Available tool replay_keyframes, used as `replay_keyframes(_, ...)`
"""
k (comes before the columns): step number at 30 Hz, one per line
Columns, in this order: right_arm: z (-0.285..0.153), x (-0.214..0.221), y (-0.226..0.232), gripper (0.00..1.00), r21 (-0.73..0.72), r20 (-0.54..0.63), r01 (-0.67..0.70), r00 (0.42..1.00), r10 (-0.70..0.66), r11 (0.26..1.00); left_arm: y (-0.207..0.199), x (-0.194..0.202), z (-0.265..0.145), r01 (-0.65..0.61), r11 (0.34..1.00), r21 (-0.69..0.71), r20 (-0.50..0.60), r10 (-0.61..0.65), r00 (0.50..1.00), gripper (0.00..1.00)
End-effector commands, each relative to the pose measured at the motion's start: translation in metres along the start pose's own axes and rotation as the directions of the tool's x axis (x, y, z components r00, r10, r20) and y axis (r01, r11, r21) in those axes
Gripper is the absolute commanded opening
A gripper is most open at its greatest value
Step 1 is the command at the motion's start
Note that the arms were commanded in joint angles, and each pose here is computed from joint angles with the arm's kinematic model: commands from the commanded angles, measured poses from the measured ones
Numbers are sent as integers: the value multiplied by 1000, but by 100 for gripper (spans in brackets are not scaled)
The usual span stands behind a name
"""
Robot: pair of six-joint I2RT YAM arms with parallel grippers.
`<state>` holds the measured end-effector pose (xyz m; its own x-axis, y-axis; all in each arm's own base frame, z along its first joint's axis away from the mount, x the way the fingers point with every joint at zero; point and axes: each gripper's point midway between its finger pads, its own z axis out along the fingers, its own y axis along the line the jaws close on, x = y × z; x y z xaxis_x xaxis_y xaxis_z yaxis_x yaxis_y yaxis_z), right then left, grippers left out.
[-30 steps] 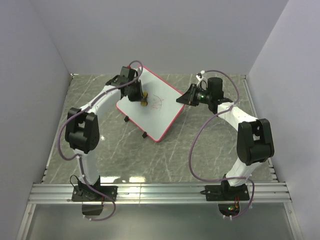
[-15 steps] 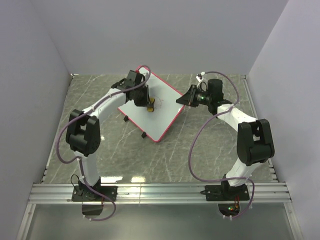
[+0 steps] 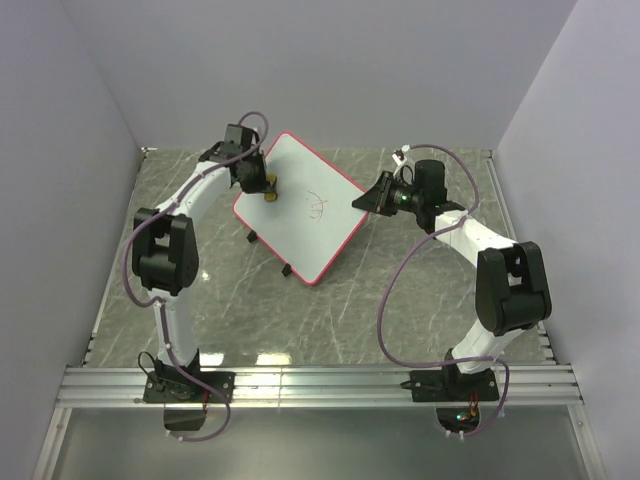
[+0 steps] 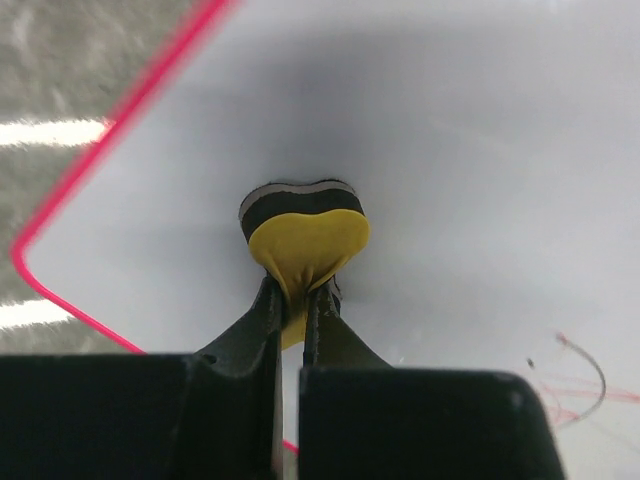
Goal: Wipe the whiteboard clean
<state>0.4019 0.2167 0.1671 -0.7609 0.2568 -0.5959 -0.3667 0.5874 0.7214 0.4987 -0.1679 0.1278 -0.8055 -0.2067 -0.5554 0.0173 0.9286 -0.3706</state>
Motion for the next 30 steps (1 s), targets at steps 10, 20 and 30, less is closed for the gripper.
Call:
replay_keyframes(10, 9, 58, -29, 0, 117, -168, -58, 983, 77, 991, -160, 122, -49, -287, 911, 295, -75, 322, 944, 0)
replay_keyframes(20, 6, 64, -31, 0, 126, -172, -56, 982, 78, 990, -102, 107, -34, -170, 973, 157, -94, 186, 978, 0)
replay_keyframes(30, 3, 65, -30, 0, 129, -173, -50, 982, 72, 990, -46, 99, -3, -120, 991, 52, -121, 125, 985, 0)
